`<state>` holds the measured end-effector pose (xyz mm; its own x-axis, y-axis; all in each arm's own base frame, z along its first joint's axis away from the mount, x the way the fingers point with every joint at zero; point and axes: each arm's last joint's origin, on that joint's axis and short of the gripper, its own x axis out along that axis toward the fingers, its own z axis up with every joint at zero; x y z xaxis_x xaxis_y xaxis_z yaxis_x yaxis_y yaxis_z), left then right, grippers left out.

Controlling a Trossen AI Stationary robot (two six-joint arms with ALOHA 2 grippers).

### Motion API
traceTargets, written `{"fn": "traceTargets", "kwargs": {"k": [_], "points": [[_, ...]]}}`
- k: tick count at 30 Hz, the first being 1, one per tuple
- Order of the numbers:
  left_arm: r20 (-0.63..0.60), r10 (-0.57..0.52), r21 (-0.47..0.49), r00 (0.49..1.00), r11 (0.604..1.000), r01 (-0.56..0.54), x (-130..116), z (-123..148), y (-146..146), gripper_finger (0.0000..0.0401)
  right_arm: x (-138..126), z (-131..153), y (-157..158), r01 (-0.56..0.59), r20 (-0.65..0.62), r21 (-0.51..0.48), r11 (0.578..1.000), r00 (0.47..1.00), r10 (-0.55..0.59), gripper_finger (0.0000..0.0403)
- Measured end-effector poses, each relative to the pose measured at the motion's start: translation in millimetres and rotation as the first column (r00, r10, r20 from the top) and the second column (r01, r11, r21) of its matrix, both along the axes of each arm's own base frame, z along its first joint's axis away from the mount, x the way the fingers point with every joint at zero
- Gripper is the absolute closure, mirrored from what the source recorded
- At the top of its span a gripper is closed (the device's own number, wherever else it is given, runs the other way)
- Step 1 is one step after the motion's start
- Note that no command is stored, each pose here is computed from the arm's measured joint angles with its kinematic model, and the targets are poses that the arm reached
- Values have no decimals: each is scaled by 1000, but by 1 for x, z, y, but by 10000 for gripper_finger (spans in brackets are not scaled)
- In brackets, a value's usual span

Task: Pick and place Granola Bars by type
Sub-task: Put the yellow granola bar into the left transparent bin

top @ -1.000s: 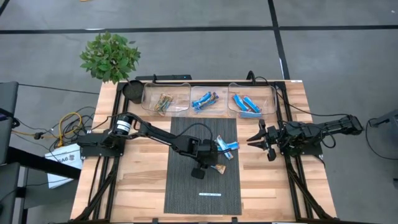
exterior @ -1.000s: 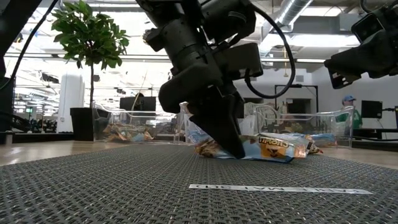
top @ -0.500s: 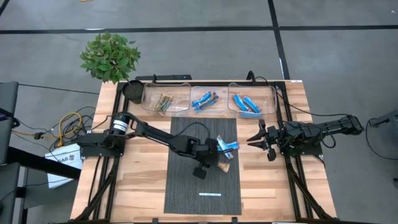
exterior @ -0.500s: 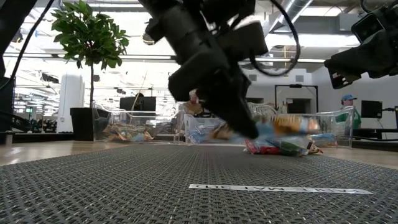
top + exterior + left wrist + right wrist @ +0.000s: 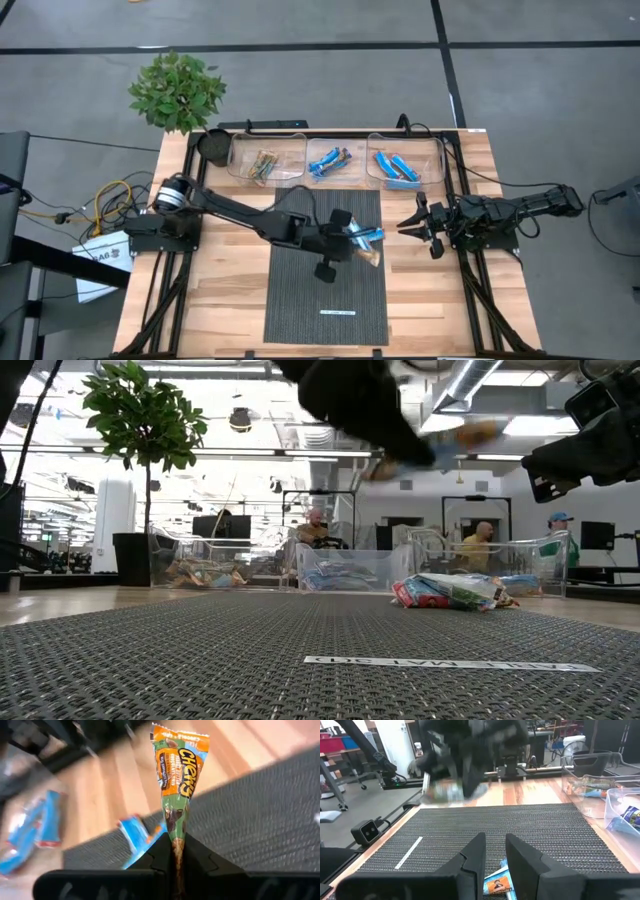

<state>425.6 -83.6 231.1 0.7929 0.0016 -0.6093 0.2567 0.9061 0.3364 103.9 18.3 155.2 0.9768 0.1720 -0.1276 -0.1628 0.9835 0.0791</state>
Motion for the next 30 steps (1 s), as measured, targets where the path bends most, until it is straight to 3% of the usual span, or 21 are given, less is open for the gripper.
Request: {"fn": "traceTargets", "kwargs": {"k": [9, 21, 30], "points": [[116, 29, -5, 993, 1000, -29, -18, 48, 5, 382, 0, 0, 0, 0, 0, 0, 1000, 1000, 0, 336], [77, 66, 24, 995, 997, -68, -21, 46, 8, 383, 0, 0, 0, 0, 0, 0, 1000, 1000, 0, 336], [66, 289, 150, 955, 943, -296, -22, 42, 30, 384, 0, 0, 0, 0, 0, 0, 1000, 1000, 0, 336]]}}
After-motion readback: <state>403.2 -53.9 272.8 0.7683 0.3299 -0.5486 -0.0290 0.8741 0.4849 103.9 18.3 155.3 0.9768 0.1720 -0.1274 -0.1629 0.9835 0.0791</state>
